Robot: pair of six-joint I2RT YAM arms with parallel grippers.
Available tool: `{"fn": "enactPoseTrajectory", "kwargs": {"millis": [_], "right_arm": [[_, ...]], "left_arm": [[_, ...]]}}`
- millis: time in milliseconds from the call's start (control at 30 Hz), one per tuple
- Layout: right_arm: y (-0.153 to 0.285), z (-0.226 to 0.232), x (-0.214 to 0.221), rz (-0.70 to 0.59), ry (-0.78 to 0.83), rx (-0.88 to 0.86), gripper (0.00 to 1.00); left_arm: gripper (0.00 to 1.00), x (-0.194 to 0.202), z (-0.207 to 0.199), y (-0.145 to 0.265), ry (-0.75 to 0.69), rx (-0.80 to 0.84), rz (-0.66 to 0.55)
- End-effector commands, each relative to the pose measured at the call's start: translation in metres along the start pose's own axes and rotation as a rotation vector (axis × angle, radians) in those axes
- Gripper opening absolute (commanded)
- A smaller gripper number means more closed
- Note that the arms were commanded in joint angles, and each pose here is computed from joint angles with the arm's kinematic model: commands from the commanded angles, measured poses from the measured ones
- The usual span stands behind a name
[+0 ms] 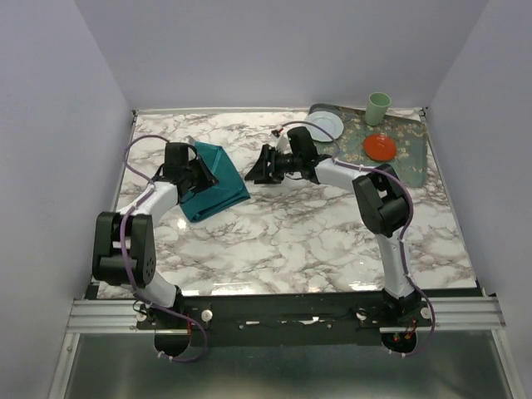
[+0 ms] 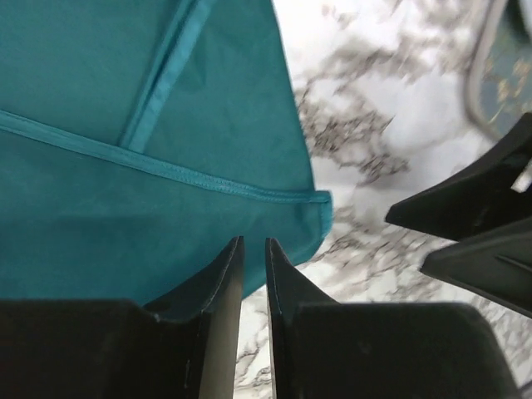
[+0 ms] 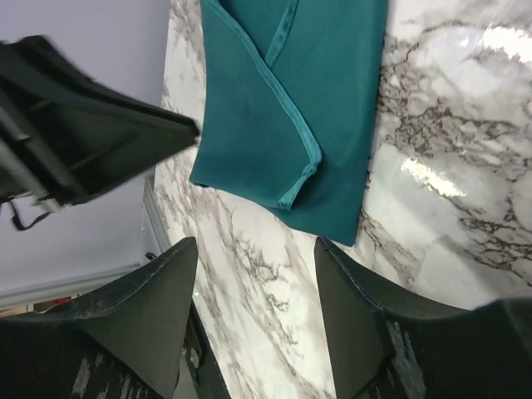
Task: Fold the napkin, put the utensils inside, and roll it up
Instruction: Fold the napkin
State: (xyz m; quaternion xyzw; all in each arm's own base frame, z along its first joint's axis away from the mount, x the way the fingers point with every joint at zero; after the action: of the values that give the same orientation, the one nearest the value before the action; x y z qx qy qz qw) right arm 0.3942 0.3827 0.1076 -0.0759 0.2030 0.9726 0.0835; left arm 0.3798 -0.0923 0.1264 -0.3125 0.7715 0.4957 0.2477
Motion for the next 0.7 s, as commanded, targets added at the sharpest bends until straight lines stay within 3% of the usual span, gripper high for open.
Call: {"fn": "enactPoseTrajectory", "kwargs": {"millis": [0, 200, 433, 667], "right_arm": [[-0.002, -0.01, 0.017, 0.036, -0.035, 0.038, 0.66], [0.011, -0.008, 0.031, 0.052, -0.041, 0.041, 0.66], [0.023, 0.001, 0.04, 0.057, -0.028, 0.028, 0.66], [0.04, 0.009, 0.048, 0.042, -0.008, 0.019, 0.66]], "left_arm": [[0.24, 0.019, -0.015, -0.02, -0.053, 0.149, 0.115], [0.22, 0.034, 0.011, -0.027, -0.13, 0.012, 0.155], [0.22, 0.024, 0.021, -0.03, -0.168, -0.071, 0.152], [0.15, 0.035, 0.032, -0.03, -0.207, -0.168, 0.25]]}}
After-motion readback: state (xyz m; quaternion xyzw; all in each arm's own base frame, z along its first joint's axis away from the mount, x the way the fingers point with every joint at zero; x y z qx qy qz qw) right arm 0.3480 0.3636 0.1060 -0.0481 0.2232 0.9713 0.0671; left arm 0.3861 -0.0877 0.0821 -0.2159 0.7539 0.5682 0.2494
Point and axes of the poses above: each gripper's point midway between its finger pads, its own y axis back along the fingers, its own z axis along the line the jaws close on, x = y × z, the point moved 2 cm from there along y, back along the fingers, and after that the axes turned 14 degrees about -y, right-handed, at the moved point
